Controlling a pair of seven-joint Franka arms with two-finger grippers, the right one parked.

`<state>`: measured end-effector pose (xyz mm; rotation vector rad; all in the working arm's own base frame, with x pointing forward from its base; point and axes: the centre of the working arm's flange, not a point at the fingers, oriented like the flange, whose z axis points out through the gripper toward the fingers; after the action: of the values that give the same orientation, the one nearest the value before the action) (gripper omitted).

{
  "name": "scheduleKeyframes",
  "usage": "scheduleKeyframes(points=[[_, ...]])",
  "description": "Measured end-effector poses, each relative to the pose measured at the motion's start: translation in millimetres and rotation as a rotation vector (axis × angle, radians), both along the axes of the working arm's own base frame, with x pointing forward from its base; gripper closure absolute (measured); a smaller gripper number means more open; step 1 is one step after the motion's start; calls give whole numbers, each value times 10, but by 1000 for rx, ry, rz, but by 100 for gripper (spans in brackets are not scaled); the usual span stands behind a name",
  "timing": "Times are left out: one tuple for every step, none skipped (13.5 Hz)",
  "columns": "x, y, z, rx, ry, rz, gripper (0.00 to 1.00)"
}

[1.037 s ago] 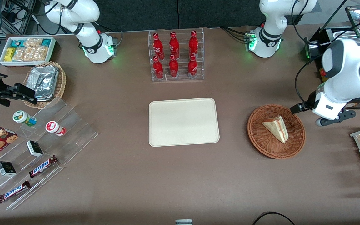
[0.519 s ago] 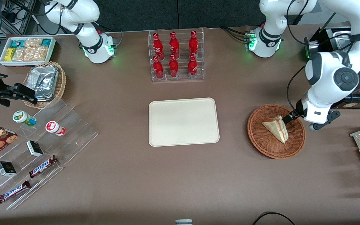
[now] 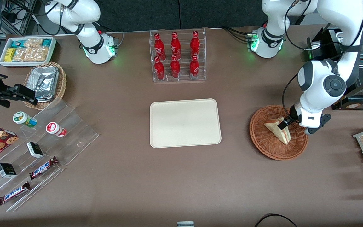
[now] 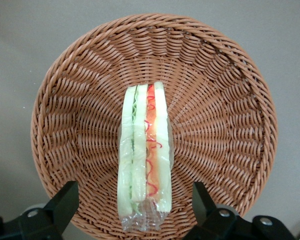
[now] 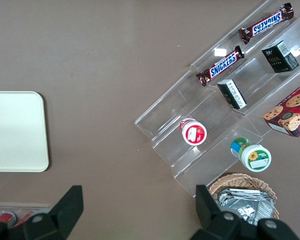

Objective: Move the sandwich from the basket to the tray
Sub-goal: 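Lower the left gripper and close it on the sandwich's upright edge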

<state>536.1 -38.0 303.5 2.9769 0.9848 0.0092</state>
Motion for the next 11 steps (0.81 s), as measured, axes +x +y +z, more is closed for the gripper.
scheduleKeyframes(points=[[2,-14,-5,-2,-2,2,0],[2,-28,-22,-6,-1,6,0],[3,-41,-51,-12,0,12,0],[7,-49,-80,-15,0,14,0],[7,-51,-117,-15,4,15,0],[5,-51,-159,-15,10,16,0],[3,-51,-202,-14,17,16,0],[3,-51,-244,-14,21,16,0],[6,-50,-292,-14,21,16,0],[6,-50,-355,-13,27,17,0],[1,-50,-420,-13,35,17,0]])
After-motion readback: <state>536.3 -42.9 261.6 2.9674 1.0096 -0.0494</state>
